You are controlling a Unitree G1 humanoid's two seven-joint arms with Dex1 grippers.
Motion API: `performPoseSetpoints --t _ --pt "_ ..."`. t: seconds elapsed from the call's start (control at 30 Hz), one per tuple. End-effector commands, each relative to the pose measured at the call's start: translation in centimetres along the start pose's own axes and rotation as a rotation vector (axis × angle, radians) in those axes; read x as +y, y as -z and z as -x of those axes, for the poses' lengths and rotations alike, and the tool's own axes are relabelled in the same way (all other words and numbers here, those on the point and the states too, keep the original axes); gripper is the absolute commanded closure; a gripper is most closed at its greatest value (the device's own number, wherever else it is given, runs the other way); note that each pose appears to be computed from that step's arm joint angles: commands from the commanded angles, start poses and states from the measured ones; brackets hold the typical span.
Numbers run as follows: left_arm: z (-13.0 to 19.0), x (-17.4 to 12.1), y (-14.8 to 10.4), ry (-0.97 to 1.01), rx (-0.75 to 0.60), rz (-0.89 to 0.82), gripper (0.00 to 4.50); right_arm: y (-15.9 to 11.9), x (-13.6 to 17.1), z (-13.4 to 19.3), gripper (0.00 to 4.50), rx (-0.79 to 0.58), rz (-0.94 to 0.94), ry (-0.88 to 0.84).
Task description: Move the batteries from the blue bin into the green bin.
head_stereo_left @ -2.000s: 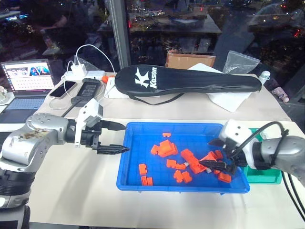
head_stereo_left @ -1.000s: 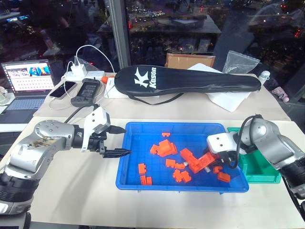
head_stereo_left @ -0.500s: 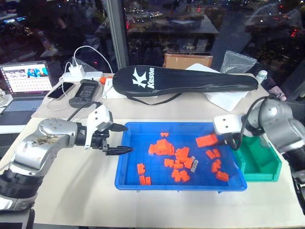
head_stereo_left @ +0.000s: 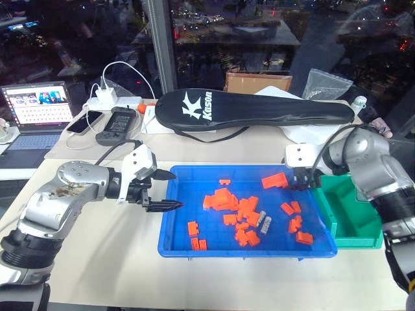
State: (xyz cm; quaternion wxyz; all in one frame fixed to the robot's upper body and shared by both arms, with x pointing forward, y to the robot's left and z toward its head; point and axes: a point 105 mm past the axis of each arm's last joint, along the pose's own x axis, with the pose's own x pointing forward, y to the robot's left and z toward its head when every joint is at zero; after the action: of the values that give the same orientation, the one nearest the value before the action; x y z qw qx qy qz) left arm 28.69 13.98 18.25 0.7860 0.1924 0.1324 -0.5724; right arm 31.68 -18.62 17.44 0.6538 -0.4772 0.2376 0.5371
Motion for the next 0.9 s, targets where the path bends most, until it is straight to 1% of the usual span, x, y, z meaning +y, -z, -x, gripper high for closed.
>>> performPoseSetpoints --t 0.03,0.1,0.17,0.3,0.37,0.5,0.9 --pt "-0.1 0.1 -0.9 0.002 -0.016 -0.053 0.00 -1.2 2.1 -1.2 0.01 -0.071 -0.106 -0.037" --pt "0.0 0.6 -0.9 -0.018 -0.017 -0.051 0.00 -0.8 3.1 -2.3 0.01 -0.070 -0.207 -0.035" --pt "0.2 0.7 -0.7 -0.025 -0.014 -0.051 0.00 -0.6 3.5 -2.9 0.01 -0.067 -0.270 -0.015" --pt "0.4 0.5 -0.5 -0.018 -0.005 -0.052 0.00 -0.8 4.3 -3.6 0.01 -0.085 -0.398 0.007" --pt "0.4 0.5 -0.5 -0.018 -0.005 -0.053 0.00 -1.0 4.7 -3.9 0.01 -0.083 -0.432 0.012" --pt "0.3 0.1 -1.1 0.022 -0.040 -0.043 0.00 -0.8 4.7 -4.5 0.01 -0.066 -0.457 0.041" --pt "0.5 0.6 -1.0 0.003 -0.010 -0.058 0.00 -0.1 5.5 -6.0 0.01 -0.014 -0.450 0.035"
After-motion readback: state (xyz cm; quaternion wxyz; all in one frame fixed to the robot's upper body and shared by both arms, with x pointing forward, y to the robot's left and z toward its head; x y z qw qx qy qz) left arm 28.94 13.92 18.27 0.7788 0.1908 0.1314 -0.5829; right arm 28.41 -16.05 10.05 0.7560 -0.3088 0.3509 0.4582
